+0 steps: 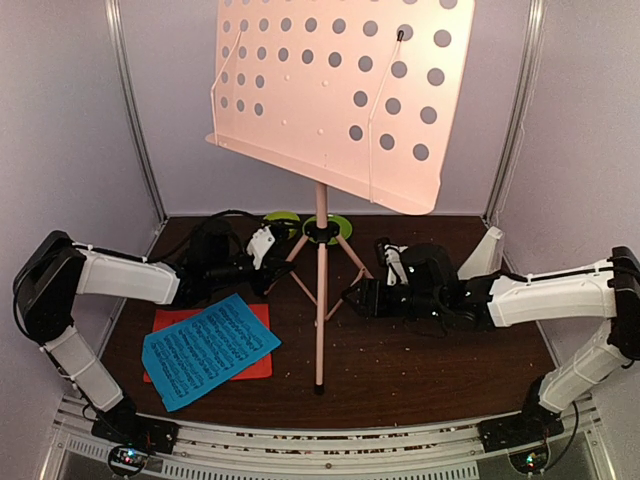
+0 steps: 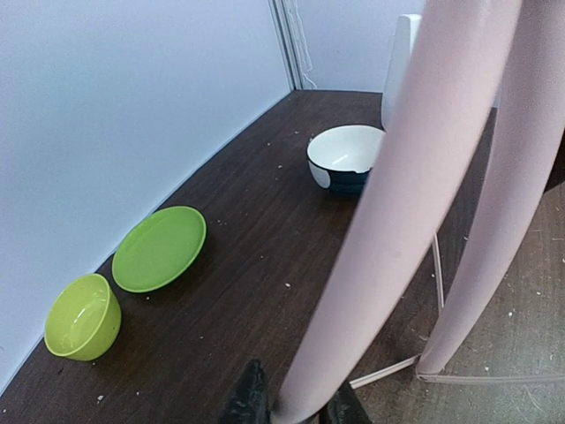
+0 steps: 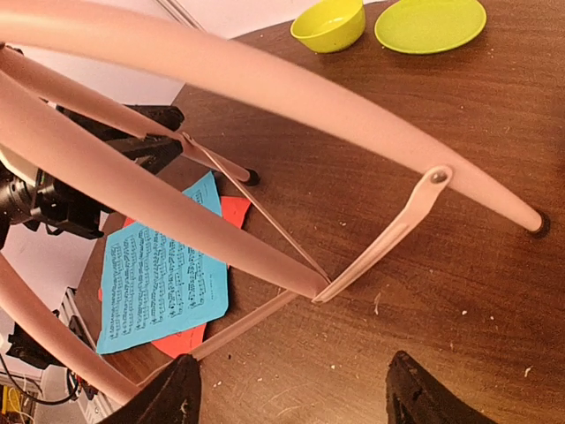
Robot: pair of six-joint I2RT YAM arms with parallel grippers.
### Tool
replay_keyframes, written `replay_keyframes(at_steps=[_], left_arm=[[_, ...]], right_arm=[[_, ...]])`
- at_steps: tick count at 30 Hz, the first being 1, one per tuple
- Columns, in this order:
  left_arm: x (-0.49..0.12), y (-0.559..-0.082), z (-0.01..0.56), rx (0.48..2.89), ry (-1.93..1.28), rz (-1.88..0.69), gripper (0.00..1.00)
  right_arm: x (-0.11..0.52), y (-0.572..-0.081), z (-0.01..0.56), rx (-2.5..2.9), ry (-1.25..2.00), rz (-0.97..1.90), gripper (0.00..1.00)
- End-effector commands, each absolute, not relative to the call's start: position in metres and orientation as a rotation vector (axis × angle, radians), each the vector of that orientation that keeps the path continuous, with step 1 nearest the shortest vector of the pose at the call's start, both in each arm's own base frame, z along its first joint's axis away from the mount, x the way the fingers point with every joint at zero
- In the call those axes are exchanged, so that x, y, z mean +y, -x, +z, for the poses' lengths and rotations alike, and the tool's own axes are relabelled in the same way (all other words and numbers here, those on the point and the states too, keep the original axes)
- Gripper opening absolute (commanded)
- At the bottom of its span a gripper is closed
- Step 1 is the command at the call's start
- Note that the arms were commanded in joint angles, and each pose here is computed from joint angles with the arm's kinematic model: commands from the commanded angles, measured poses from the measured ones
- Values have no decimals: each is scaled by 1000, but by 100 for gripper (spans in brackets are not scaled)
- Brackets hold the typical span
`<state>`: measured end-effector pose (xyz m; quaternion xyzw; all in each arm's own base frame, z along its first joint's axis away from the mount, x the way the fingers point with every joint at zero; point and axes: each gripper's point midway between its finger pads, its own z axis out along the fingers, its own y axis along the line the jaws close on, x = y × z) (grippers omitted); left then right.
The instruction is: Set up the instrument practice props
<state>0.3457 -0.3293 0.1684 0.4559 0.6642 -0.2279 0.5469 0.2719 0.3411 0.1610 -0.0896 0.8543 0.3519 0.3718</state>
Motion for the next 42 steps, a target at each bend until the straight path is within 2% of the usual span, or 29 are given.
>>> replay_keyframes(at_steps=[1, 10, 20, 26, 35, 42], left_arm=[[-324, -330, 133, 1779, -1026, -646, 11], [-322, -332, 130, 1805, -1010, -635, 12], [-317, -330, 125, 1830, -991, -630, 12], [-316, -329, 126, 1833, -985, -634, 12], [-317, -332, 133, 1822, -979, -629, 16], [-323, -329, 136, 1803, -996, -666, 27]], right_arm=[[339, -266, 172, 2127, 178, 907, 73], [356, -235, 185, 2054, 189, 945, 85], [414, -208, 177, 2056, 343, 980, 87], [413, -220, 155, 2120, 284, 831, 76], [379, -227, 132, 2200, 234, 604, 51], [362, -229, 132, 2195, 249, 533, 37]])
